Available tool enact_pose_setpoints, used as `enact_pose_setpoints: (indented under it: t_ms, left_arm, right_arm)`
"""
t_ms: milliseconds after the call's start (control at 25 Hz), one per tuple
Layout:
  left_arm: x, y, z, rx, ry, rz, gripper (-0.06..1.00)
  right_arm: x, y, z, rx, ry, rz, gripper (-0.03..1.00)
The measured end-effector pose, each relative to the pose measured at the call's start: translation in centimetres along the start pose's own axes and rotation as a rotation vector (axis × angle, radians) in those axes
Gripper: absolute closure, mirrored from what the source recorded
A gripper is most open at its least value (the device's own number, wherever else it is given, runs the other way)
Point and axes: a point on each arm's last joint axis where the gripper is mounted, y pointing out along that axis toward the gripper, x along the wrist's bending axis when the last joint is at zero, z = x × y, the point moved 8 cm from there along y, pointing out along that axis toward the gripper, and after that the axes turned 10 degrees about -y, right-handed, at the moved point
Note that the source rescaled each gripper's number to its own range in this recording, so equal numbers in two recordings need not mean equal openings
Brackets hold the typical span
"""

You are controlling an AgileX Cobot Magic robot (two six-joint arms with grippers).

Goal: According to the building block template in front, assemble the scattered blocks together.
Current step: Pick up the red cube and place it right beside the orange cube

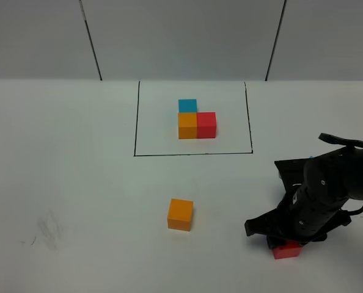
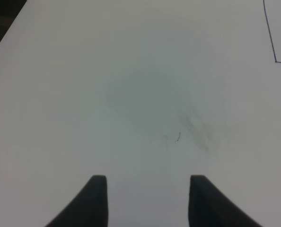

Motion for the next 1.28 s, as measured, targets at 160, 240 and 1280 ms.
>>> enact_pose_setpoints:
  t_ms: [160, 240, 1280]
  left_arm:
    - [0.0, 0.0, 0.0, 0.0, 0.0, 0.0, 0.94]
    - [0.0, 0.0, 0.0, 0.0, 0.0, 0.0, 0.94]
    - [0.0, 0.0, 0.0, 0.0, 0.0, 0.0, 0.94]
  right_arm:
    - [0.1, -1.2, 0.0, -0.013, -0.108, -0.003, 0.95]
    - [0.4, -2.4, -0.6, -0.055, -0.196, -0.006, 0.95]
    - [9.4, -2.2, -7.8, 0.038, -1.202, -0.023, 0.95]
